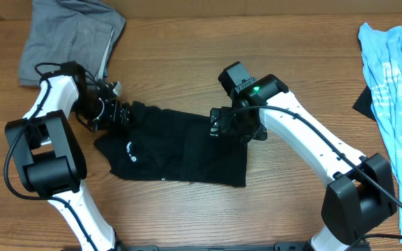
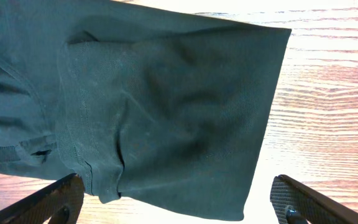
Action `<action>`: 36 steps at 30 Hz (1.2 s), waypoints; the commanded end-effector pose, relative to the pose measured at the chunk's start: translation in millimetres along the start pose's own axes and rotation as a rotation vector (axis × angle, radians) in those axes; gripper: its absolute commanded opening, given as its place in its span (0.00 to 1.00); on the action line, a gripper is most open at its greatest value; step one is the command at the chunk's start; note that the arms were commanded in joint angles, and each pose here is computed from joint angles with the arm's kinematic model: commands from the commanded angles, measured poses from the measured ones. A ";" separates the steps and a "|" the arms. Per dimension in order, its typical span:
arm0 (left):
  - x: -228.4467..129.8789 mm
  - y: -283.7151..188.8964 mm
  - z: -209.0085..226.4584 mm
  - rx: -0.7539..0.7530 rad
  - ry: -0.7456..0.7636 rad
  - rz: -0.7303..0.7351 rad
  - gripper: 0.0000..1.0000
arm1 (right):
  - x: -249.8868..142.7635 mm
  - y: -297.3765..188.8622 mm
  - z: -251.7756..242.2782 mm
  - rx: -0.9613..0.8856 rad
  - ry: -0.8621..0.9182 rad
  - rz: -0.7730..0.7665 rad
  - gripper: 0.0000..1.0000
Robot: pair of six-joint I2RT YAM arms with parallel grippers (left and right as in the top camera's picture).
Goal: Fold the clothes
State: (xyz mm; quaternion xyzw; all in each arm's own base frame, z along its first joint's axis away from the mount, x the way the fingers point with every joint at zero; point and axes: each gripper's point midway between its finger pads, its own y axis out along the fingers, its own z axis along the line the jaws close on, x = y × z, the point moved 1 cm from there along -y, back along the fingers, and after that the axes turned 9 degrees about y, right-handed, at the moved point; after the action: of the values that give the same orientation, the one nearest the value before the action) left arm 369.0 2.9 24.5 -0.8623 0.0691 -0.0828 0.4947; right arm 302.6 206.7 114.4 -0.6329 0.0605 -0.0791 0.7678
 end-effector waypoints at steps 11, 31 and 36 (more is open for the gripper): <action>-39.3 30.4 -44.5 -0.085 0.037 0.253 0.74 | 1.5 3.6 -2.0 -0.014 -0.004 -0.003 1.00; -3.9 -28.9 37.3 0.382 -0.469 0.105 0.04 | -4.3 4.4 -7.9 -0.038 -0.025 0.021 1.00; 26.9 -78.3 10.2 0.398 -0.454 0.038 0.04 | -0.6 5.8 -11.2 -0.057 -0.026 -0.001 1.00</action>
State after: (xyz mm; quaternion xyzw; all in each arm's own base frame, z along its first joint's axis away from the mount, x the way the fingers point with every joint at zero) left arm 383.7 46.4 63.4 -0.7566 -0.0195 0.1211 0.6423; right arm 297.4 202.5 113.3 -0.6421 0.0594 -0.0659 0.7615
